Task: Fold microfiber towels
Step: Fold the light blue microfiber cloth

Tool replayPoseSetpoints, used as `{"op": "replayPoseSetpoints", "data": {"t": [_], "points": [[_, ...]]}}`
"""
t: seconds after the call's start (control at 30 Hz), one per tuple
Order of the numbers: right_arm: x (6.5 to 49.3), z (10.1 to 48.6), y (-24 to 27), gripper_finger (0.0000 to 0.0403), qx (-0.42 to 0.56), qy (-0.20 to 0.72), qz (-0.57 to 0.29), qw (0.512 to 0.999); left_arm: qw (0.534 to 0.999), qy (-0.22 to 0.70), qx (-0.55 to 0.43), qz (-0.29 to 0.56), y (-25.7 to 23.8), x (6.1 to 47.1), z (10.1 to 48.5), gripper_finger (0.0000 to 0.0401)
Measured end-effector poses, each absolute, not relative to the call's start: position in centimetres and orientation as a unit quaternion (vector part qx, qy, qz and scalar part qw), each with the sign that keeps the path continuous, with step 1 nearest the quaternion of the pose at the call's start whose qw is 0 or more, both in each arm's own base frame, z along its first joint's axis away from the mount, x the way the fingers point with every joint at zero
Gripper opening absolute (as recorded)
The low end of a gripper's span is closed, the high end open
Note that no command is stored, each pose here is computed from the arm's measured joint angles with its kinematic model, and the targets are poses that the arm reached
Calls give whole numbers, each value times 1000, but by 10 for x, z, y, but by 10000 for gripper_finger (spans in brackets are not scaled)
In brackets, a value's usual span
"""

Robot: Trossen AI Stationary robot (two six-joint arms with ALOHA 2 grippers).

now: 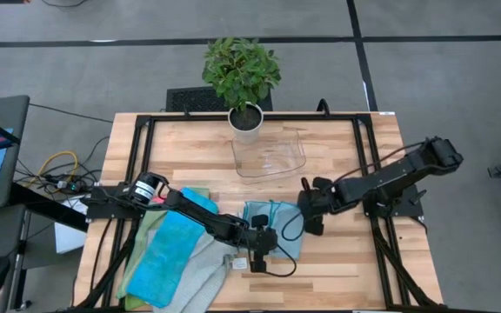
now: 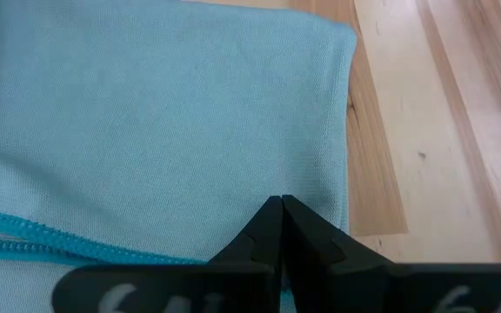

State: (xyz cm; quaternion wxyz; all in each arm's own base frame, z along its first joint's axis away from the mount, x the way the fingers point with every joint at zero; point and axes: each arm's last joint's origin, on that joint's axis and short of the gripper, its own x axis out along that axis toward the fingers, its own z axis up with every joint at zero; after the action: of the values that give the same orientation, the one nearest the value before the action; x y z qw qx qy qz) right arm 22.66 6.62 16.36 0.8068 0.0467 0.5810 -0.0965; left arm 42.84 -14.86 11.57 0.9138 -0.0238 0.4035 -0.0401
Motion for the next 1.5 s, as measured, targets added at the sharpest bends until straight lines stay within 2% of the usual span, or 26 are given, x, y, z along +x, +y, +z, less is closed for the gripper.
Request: {"op": "replayPoseSetpoints", "data": {"t": [0.27, 0.63, 0.83, 1.1, 1.3, 1.5], "points": [[222, 139, 75, 205, 53, 582, -111, 804, 914, 404, -16, -44, -149, 428, 115, 0], [227, 138, 63, 180, 36, 578, -123, 806, 914, 404, -16, -43, -149, 428, 115, 0], [229, 138, 57, 133, 25, 582, -119, 804, 914, 404, -16, -43, -149, 428, 115, 0], [231, 138, 50, 15, 11, 594, -83, 800, 914, 404, -11, -43, -148, 428, 114, 0], [238, 144, 44, 25, -6, 592, -61, 804, 914, 404, -8, -44, -147, 429, 114, 0], [246, 151, 29, 10, -14, 585, -65, 808, 913, 405, -8, -44, -147, 429, 114, 0]]}}
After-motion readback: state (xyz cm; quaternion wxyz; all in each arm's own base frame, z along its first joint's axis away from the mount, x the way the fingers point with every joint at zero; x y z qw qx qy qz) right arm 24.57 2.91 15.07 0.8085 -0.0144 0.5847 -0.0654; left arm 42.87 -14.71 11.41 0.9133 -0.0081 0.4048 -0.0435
